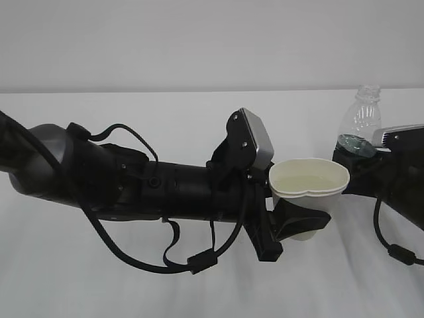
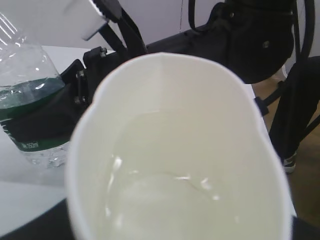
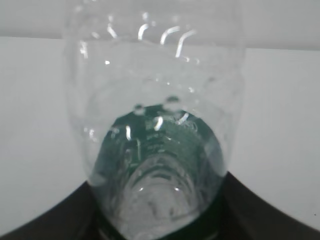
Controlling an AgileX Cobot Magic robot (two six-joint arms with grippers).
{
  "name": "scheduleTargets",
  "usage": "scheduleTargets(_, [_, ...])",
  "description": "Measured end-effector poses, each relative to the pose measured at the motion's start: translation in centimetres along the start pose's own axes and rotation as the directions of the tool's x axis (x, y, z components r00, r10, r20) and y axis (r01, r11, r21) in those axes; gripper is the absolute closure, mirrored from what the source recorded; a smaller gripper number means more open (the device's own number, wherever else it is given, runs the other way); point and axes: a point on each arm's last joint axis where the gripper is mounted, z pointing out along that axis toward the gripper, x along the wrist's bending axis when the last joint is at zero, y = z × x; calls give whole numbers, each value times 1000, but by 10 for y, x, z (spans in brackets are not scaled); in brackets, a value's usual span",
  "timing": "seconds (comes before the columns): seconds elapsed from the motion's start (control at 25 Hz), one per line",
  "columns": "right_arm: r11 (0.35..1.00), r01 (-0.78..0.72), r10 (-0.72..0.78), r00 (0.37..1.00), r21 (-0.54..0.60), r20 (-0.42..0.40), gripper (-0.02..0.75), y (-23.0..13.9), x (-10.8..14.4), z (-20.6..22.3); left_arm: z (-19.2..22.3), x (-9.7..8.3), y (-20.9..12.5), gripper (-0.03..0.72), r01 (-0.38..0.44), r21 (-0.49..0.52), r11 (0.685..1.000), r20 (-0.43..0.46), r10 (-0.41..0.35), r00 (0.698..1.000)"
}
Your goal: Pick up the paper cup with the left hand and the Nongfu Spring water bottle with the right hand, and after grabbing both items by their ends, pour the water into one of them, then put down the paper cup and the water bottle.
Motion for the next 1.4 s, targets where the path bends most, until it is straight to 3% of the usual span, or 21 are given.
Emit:
scheduleTargets(0.72, [998,4,-2,1000,-60,28,381,6,-11,33,0,0,0,306,-10,0,1000,0,10,1000])
scheduleTargets(1.4, [999,-9,11,999,-48,43,381,-10,-15,52,0,0,0,307,-12,0,1000,0,12,1000])
